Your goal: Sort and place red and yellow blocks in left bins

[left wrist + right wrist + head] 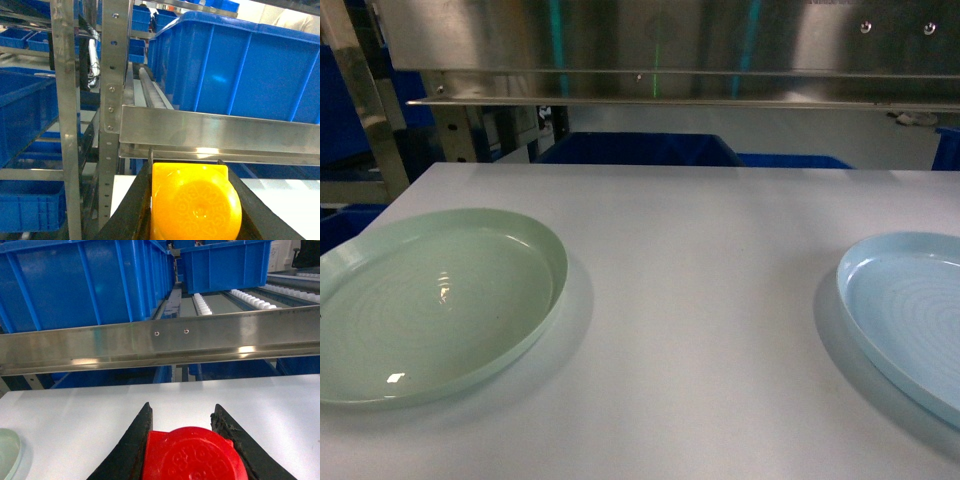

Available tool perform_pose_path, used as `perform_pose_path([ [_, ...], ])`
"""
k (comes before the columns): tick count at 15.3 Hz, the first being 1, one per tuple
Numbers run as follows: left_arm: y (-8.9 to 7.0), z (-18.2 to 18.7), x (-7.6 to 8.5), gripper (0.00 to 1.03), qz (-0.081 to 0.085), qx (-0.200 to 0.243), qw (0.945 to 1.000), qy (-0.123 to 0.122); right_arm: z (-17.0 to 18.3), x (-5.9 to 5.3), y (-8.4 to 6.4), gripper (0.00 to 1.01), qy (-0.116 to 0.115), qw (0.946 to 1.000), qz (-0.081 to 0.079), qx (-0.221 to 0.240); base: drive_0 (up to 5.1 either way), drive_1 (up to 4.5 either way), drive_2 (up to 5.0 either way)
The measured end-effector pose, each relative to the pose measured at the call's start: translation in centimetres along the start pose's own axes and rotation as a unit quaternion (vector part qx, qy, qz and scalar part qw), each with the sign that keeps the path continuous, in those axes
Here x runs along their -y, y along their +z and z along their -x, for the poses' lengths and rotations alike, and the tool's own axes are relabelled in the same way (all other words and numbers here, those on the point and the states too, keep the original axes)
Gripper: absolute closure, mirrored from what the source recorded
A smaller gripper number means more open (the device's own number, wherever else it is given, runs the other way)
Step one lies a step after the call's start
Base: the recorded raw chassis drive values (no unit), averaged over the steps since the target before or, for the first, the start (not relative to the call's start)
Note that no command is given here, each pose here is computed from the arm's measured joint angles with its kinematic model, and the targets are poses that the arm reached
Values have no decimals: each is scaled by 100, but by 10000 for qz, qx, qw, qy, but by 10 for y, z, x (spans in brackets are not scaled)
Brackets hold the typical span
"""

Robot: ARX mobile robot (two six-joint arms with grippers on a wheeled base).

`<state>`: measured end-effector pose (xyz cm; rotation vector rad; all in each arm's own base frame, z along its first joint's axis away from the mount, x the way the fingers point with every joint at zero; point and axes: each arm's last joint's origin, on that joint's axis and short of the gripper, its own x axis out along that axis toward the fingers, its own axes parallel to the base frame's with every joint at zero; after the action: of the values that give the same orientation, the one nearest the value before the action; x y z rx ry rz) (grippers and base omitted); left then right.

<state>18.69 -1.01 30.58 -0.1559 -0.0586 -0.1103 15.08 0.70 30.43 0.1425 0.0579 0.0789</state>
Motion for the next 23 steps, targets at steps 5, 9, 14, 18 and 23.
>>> perform_pose_path([
  [5,0,0,0,76,1,-19,10000,5,0,0,-1,72,-5,10000,-1,-32,0,0,0],
  [9,0,0,0,76,0,1,10000,-8,0,0,-2,73,-10,10000,-1,-27,0,0,0],
  [14,-1,-1,1,76,2,-23,10000,-47,0,1,-2,73,-48,10000,0,-12,-389,203,203],
  [18,0,-1,0,76,1,-15,10000,-19,0,1,-2,73,-50,10000,-3,-29,-495,250,250],
  [23,0,-1,0,77,1,-12,10000,-15,0,1,-2,73,-49,10000,-3,-20,-496,249,249],
])
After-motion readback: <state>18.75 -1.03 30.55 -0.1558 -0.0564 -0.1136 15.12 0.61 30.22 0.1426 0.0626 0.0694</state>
